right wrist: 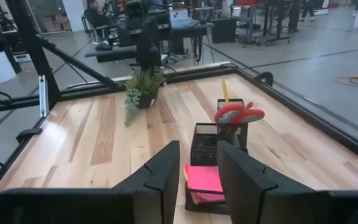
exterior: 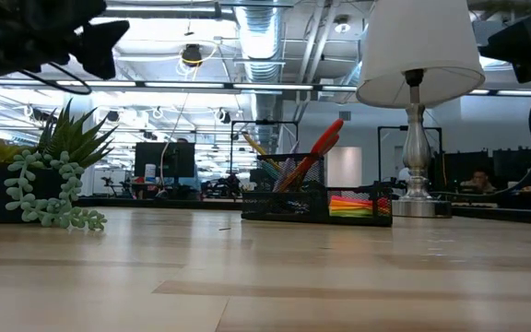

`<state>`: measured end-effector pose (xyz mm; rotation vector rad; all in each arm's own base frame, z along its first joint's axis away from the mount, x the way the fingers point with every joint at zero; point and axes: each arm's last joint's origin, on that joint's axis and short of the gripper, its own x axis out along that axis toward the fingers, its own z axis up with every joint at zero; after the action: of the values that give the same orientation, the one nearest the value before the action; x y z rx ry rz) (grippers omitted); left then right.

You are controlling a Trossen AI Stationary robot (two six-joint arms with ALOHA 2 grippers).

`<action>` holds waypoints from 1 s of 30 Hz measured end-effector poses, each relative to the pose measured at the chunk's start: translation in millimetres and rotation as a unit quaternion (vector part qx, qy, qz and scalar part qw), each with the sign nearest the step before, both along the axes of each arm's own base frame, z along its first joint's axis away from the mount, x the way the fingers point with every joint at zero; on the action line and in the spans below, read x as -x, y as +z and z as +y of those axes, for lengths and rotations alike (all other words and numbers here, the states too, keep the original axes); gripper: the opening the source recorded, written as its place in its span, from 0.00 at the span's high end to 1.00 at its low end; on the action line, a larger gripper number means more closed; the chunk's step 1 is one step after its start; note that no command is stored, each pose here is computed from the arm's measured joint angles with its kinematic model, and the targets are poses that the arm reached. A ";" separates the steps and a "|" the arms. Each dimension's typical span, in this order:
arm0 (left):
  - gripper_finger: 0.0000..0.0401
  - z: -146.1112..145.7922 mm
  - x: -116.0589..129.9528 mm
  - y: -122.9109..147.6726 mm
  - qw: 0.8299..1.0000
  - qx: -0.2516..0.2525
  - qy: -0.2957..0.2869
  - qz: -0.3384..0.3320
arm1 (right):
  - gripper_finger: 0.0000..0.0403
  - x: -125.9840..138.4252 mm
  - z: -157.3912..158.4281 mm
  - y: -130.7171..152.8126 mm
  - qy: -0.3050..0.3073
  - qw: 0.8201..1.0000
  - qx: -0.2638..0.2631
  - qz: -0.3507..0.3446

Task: Pick and place office supplies into organizer
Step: Return to Home Position

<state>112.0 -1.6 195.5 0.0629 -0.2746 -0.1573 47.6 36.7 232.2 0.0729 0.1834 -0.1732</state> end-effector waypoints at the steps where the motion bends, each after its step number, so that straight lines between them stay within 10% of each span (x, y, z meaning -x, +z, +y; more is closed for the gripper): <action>1: 0.52 -0.5 0.1 -0.1 1.000 -0.007 -0.007 0.000 | 0.75 0.0 0.0 -0.1 0.001 1.000 0.001 0.001; 30: 0.52 -2.7 15.9 -16.9 0.997 -0.019 -0.035 0.072 | 0.75 -7.8 14.4 -64.7 -0.057 0.998 0.023 -0.034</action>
<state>96.1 -4.4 178.7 0.0788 -0.1304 -0.2350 55.4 51.1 167.5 0.0427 0.1070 -0.2876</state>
